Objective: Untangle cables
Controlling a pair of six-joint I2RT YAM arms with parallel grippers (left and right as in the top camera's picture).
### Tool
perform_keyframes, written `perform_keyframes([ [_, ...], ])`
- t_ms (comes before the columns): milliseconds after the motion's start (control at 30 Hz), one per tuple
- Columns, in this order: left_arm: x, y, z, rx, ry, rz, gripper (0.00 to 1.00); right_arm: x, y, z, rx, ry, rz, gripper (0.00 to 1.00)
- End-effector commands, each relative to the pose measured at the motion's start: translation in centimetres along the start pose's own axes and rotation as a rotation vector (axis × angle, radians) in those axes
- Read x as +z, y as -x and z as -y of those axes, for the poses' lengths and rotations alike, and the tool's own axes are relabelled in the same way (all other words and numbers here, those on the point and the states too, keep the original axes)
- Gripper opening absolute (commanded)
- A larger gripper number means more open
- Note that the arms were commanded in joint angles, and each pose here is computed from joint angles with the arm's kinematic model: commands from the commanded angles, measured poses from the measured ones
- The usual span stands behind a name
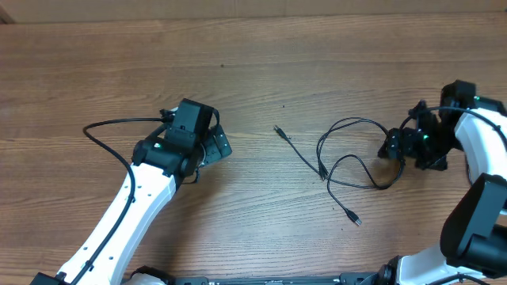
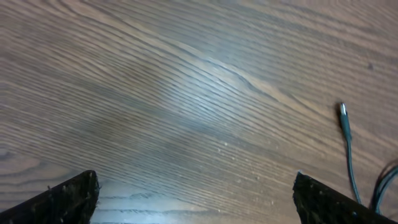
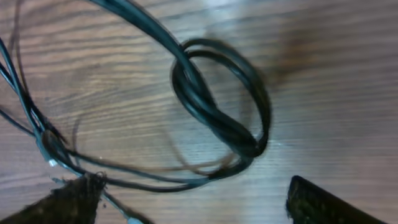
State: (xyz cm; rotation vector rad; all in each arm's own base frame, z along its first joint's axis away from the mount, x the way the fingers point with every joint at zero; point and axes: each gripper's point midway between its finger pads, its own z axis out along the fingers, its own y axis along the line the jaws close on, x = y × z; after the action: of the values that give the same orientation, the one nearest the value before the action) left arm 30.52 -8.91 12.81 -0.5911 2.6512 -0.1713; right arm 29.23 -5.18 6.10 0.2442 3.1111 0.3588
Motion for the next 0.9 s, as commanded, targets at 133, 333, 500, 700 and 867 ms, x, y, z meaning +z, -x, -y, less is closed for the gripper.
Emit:
perform_keyframes([
  [133, 0.1, 1.1, -1.3, -0.066, 0.033, 0.013, 0.99, 2.8, 0.4, -2.6, -0.16, 0.038, 0.03, 0.58],
  [333, 0.2, 1.6, -1.9, -0.082, 0.048, 0.029, 0.99, 3.1, 2.0, -3.9, -0.204, 0.031, 0.091, 0.24],
  [500, 0.3, 2.2, -3.5, -0.138, 0.064, 0.013, 1.0, 3.1, 4.0, -5.2, -0.214, 0.03, 0.168, 0.36],
  [700, 0.3, 1.7, -3.3, -0.116, 0.04, -0.022, 1.0, 3.0, 5.6, -4.6, -0.378, -0.102, 0.217, 0.56],
  [867, 0.3, 1.4, -3.1, -0.117, 0.031, -0.041, 1.0, 2.8, 6.0, -3.2, -0.476, -0.201, 0.211, 0.52],
])
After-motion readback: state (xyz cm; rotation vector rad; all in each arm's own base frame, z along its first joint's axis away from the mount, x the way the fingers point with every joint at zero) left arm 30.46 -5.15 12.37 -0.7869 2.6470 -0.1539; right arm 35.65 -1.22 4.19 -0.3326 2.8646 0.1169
